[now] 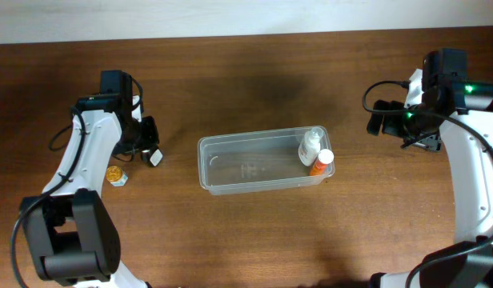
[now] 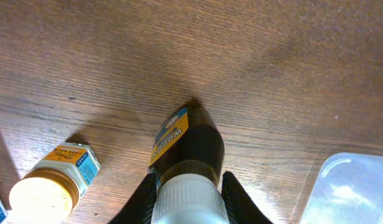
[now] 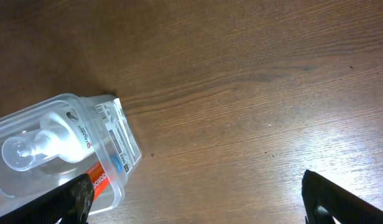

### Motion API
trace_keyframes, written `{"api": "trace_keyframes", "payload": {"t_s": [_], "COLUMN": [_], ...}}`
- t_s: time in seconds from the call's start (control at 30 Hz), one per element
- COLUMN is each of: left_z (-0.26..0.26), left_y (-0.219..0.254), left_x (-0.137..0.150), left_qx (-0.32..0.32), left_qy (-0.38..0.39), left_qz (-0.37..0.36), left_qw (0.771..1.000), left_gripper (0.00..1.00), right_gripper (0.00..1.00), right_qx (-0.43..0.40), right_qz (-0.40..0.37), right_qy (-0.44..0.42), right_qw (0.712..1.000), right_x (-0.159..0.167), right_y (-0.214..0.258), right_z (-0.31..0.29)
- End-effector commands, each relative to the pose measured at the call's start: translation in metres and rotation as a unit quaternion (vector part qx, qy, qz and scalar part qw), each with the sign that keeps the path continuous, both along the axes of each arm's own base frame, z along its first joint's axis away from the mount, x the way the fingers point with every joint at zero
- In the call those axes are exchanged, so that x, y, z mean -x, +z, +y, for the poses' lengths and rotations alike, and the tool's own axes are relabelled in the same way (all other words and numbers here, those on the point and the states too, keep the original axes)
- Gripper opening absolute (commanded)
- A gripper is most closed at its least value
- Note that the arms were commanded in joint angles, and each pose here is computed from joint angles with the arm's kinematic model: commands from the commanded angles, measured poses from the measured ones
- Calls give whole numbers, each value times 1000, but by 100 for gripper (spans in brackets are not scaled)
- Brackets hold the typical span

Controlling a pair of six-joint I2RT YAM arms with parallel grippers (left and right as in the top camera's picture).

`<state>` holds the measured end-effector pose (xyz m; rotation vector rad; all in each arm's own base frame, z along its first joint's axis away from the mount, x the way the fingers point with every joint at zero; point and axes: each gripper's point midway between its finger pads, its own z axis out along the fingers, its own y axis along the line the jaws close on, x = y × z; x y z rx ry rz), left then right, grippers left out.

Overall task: Pack container
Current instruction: 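Grasp the white-capped dark bottle with the left gripper, then carry the dark bottle into the container and release it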

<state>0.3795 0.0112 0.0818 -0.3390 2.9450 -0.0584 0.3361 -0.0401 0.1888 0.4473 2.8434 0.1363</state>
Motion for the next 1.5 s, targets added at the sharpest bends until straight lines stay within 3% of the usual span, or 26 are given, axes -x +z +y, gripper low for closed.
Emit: {"api": "trace_keyframes", "payload": {"t_s": [0.0, 0.2, 0.37, 0.5, 0.63, 0.87, 1.27, 1.43, 1.47], "left_z": [0, -25, -101, -164, -223, -297, -340, -343, -345], "left_y": [8, 68, 147, 160, 157, 135, 34, 16, 16], "left_x": [-7, -18, -6, 11, 29, 29, 32, 27, 26], "left_qx": [0, 2, 14, 33, 49, 68, 52, 49, 50], "left_qy": [1, -30, -127, -205, -276, -341, -384, -384, -384], "left_qz": [-10, -63, -128, -148, -154, -173, -84, -76, -79], "left_qw": [1000, 998, 984, 967, 947, 921, 918, 919, 919], "left_gripper": [14, 7, 5, 4, 2, 2, 0, 1, 5], "right_gripper": [99, 99, 99, 99, 99, 99, 99, 99, 99], "right_qx": [-4, -4, -4, -4, -4, -4, -4, -4, -4], "right_qz": [5, 5, 5, 3, 3, 4, 3, 3, 4], "right_qy": [-2, -3, -2, -2, -2, -2, -2, -2, -2], "right_qw": [1000, 1000, 1000, 1000, 1000, 1000, 1000, 1000, 1000], "right_x": [0, 0, 0, -1, -1, -1, -1, -1, -1], "right_y": [-4, -4, -4, -4, -4, -4, -4, -4, -4], "right_z": [0, 0, 0, 0, 0, 0, 0, 0, 0]}}
